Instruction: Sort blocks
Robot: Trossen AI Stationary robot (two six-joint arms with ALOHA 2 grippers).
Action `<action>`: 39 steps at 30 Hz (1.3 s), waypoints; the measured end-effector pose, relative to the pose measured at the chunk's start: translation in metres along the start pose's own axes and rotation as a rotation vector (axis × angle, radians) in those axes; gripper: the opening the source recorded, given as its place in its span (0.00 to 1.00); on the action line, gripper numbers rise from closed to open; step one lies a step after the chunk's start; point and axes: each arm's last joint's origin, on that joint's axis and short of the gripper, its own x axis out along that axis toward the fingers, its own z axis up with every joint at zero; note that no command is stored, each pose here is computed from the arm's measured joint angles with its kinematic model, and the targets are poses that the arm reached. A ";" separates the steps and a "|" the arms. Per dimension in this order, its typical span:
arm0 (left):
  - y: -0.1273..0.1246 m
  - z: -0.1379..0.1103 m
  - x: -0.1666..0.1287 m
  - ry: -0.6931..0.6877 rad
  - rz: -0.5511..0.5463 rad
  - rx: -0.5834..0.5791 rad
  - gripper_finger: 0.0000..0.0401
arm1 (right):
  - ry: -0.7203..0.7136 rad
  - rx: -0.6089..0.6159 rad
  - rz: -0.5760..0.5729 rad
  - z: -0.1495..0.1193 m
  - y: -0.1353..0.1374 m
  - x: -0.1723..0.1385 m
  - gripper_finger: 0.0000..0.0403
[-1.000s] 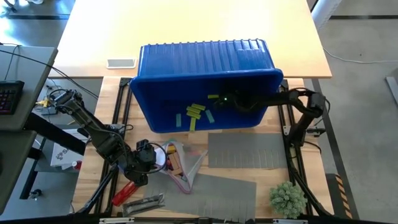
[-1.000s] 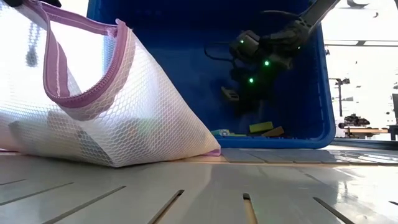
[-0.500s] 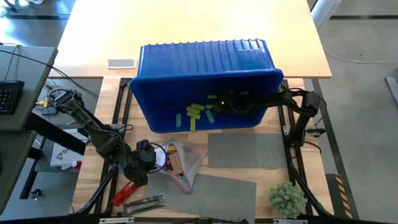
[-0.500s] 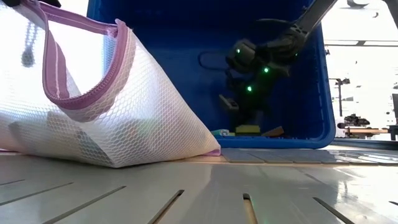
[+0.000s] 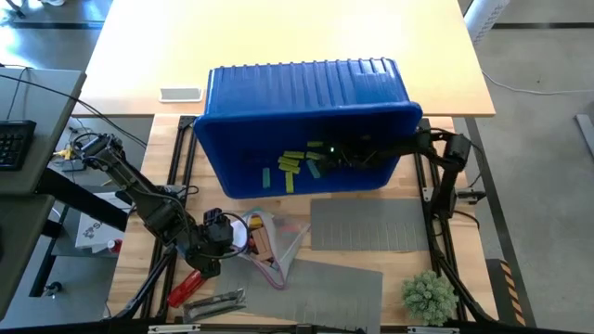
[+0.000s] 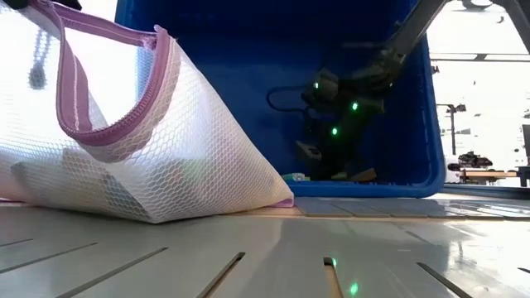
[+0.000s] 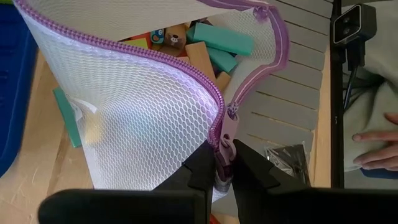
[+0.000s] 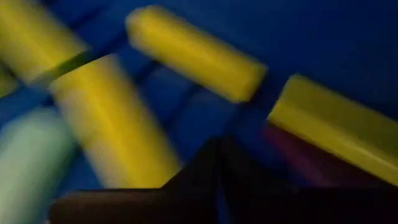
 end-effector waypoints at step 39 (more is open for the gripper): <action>0.000 0.000 0.000 -0.002 0.003 0.000 0.06 | -0.307 0.003 0.098 0.023 0.021 -0.002 0.00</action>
